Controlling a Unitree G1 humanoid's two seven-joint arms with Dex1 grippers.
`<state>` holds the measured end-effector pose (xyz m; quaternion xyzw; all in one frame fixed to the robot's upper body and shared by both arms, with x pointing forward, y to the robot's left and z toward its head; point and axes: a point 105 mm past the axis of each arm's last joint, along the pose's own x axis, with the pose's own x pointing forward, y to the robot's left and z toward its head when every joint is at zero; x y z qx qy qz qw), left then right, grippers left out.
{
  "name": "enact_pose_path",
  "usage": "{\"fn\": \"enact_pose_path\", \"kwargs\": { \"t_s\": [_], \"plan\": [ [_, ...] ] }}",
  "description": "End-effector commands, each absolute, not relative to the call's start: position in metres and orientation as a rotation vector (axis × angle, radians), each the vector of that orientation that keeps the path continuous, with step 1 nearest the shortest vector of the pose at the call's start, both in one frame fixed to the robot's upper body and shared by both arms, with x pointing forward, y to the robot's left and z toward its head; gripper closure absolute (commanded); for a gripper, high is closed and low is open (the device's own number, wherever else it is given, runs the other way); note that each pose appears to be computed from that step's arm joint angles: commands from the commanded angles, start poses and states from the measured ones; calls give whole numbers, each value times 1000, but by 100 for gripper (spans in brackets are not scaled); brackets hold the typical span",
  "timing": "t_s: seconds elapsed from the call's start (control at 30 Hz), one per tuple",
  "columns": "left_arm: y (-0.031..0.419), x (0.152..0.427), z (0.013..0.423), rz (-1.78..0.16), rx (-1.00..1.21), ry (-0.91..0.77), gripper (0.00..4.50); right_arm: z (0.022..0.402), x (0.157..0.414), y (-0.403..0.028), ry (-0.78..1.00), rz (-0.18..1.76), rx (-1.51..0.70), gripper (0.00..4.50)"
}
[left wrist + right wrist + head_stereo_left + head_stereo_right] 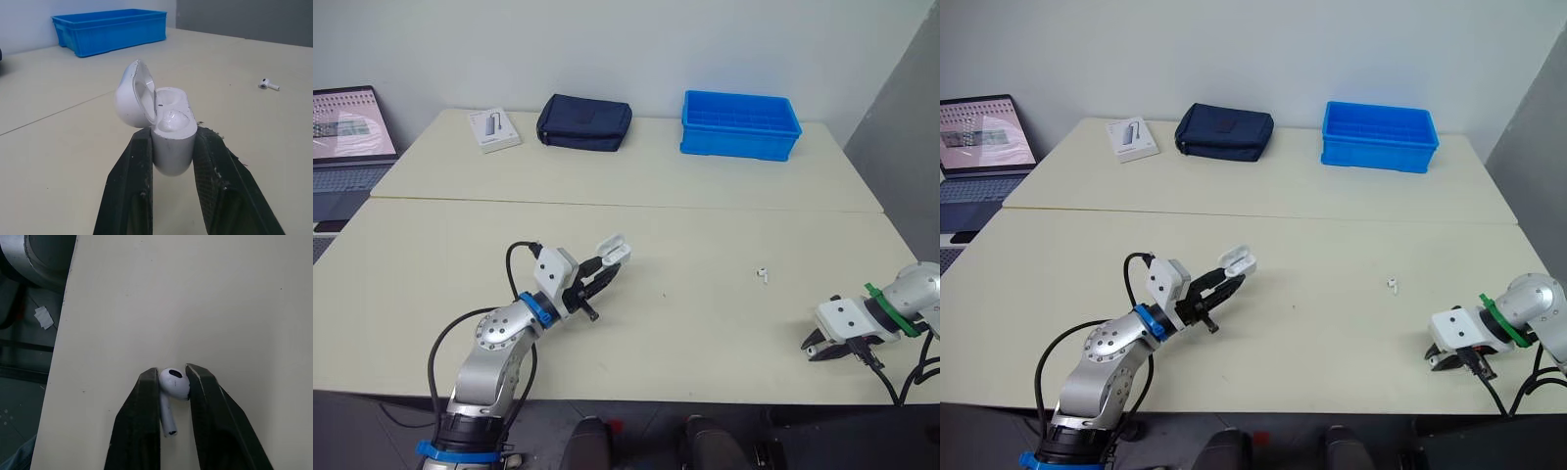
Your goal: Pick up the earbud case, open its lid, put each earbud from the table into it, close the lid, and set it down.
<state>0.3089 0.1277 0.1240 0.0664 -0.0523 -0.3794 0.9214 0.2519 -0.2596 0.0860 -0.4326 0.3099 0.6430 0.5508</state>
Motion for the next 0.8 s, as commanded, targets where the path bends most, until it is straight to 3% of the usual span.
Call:
{"fn": "enact_pose_path", "kwargs": {
  "t_s": [0.03,0.07,0.3,0.53,0.67,0.8],
  "plan": [
    [125,309,135,-792,140,-149,372,77,243,-268,812,1560,-1013,237],
    [125,309,134,-793,139,-148,372,78,243,-266,797,1564,-1012,204],
    [124,309,129,-797,133,-138,372,101,245,-260,703,1545,-1023,202],
    [120,310,126,-805,123,-133,372,142,247,-251,636,1382,-980,202],
    [119,310,125,-810,121,-129,372,151,244,-251,741,1170,-988,202],
    [118,311,125,-818,121,-126,372,150,234,-240,790,1121,-1034,185]
  ]
}}
